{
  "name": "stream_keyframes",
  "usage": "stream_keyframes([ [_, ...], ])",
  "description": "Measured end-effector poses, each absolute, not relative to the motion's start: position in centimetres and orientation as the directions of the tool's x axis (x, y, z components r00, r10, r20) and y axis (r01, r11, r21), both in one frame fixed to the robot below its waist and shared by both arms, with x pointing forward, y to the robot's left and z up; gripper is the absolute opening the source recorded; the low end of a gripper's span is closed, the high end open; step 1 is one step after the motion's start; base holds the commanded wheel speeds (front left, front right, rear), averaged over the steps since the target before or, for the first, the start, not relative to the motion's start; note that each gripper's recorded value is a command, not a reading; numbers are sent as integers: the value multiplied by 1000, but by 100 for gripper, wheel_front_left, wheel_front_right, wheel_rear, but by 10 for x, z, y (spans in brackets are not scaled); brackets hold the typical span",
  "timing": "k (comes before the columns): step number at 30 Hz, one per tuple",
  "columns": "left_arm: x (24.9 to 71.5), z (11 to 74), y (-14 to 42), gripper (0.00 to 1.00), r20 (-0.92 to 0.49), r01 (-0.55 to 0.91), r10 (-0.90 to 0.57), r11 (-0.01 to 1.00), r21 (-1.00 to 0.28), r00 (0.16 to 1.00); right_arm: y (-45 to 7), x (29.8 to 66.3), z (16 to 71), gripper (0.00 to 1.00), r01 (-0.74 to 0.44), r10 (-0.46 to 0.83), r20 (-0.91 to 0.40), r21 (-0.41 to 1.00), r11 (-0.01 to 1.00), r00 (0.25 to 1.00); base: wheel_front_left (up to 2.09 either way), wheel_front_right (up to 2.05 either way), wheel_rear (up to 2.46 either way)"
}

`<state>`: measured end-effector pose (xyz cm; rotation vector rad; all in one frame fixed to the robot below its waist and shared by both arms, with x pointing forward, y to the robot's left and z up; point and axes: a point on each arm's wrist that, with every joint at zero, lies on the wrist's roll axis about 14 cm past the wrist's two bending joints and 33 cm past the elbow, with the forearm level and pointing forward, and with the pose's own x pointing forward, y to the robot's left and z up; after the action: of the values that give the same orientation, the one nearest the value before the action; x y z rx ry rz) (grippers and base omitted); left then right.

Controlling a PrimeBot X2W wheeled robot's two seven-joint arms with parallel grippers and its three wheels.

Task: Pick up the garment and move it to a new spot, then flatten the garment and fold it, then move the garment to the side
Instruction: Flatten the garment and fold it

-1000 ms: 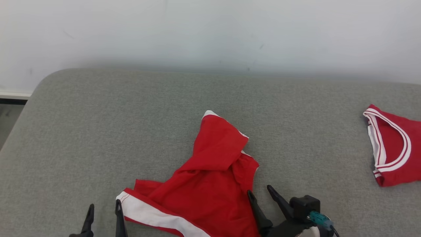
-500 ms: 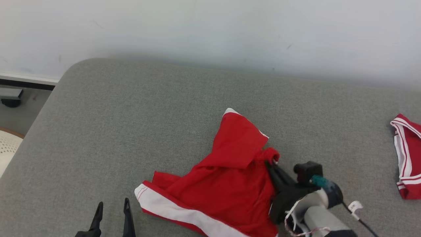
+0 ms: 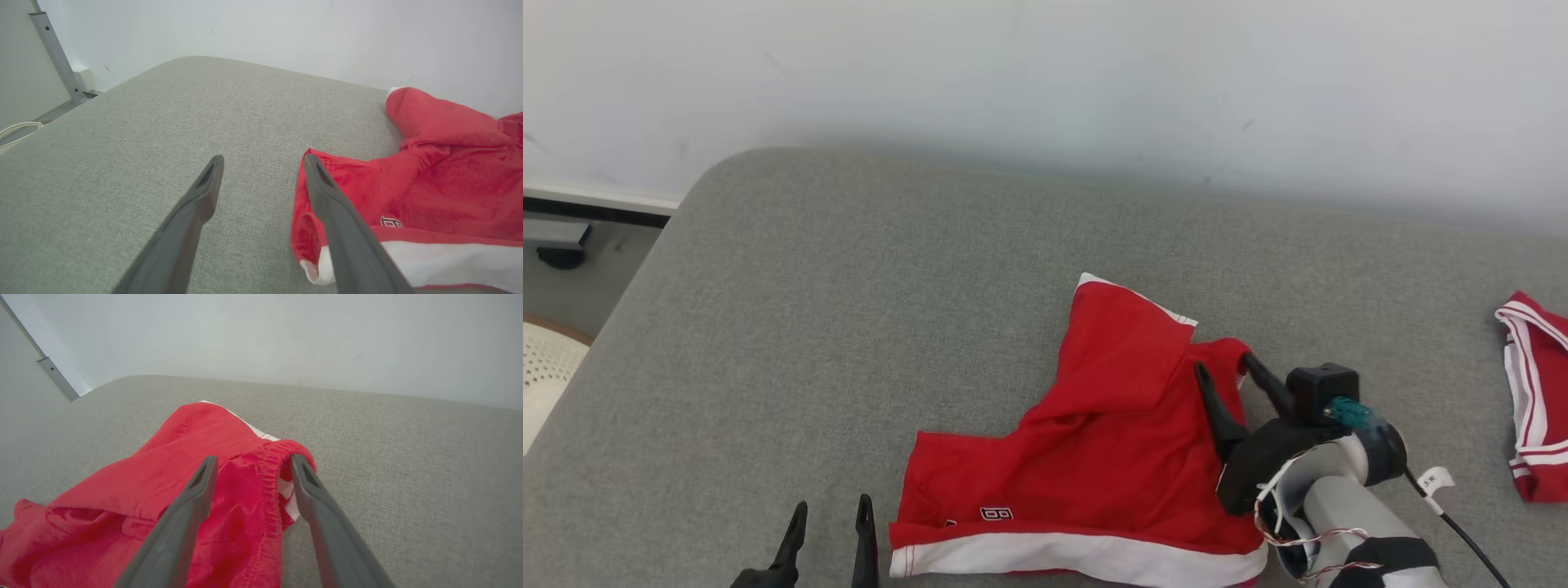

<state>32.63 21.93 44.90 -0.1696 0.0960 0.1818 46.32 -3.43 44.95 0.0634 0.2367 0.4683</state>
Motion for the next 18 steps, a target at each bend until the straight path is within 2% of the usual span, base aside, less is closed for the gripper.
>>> stream_keyframes([
  [3,325,451,217,100,-104,-180,165,970,-163,981,-44,465,474,100,-445,452,-122,85,892,883,0,0,0],
  [6,322,450,213,100,-105,-169,153,971,-167,983,-59,451,482,100,-422,428,-67,97,902,901,0,0,0],
  [18,309,440,189,100,-129,-98,76,979,-178,989,-86,374,455,100,-389,401,-93,124,913,911,0,0,0],
])
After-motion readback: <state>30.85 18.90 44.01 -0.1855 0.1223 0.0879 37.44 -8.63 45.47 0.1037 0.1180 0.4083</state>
